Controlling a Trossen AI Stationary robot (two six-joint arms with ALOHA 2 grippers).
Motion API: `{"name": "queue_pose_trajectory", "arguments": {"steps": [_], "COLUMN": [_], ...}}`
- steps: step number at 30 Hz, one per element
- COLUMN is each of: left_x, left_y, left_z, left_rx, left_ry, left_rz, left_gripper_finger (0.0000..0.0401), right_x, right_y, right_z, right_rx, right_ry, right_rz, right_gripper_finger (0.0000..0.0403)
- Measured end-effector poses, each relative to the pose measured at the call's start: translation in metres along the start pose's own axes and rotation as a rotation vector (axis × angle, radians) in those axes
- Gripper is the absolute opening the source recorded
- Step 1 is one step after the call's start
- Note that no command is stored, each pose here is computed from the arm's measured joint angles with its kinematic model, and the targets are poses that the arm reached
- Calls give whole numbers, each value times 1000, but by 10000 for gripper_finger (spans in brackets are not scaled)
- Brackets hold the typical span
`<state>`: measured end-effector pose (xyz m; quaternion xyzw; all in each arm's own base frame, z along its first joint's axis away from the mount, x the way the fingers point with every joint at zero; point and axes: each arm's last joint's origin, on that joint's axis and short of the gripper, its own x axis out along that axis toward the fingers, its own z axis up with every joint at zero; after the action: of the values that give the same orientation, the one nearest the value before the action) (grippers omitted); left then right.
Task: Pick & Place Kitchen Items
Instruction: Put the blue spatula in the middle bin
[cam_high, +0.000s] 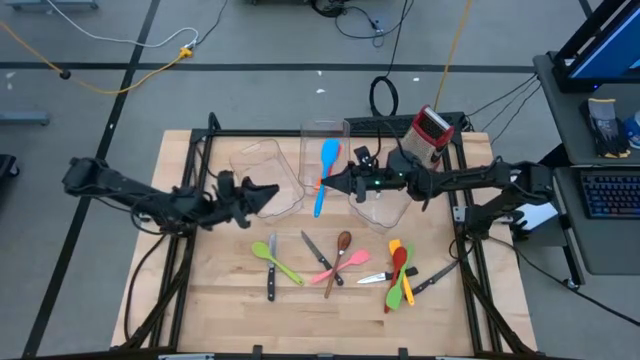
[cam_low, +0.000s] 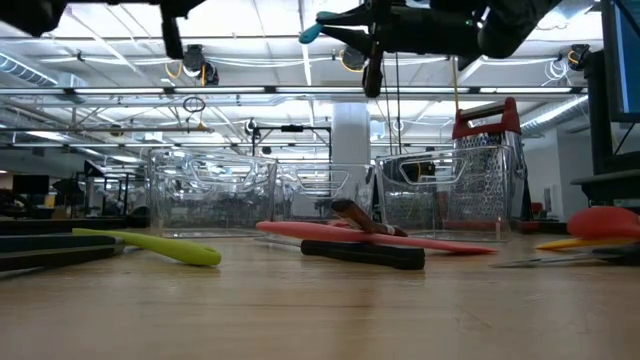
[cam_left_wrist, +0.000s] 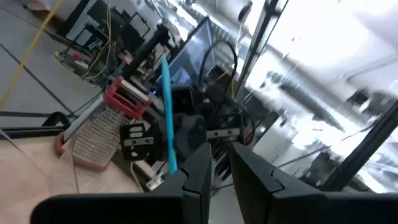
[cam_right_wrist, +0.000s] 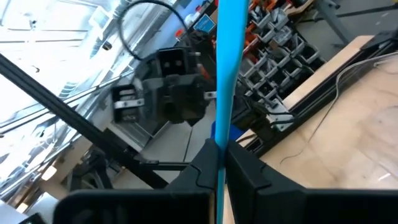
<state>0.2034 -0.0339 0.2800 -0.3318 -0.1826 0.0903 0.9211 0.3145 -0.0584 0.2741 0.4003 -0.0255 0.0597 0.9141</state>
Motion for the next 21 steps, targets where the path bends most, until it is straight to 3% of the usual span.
{"name": "queue_pose_trajectory", "arguments": {"steps": [7,14,21], "left_x": [27,40,42], "left_y": [-13,-5,0], "left_z": [-6,-13,-13], "left_rx": [63,47,154], "left_ry": [79,173,179], "left_rz": [50,94,112], "left_gripper_finger": [62,62,62], "right_x": [0,0,0], "right_y": [1,1,1], "right_z": [-1,-1,-1], "right_rx": [1,-1,1], "right_ry": [17,15,18], "right_rz": [15,19,16], "right_gripper_finger": [4,4,4]}}
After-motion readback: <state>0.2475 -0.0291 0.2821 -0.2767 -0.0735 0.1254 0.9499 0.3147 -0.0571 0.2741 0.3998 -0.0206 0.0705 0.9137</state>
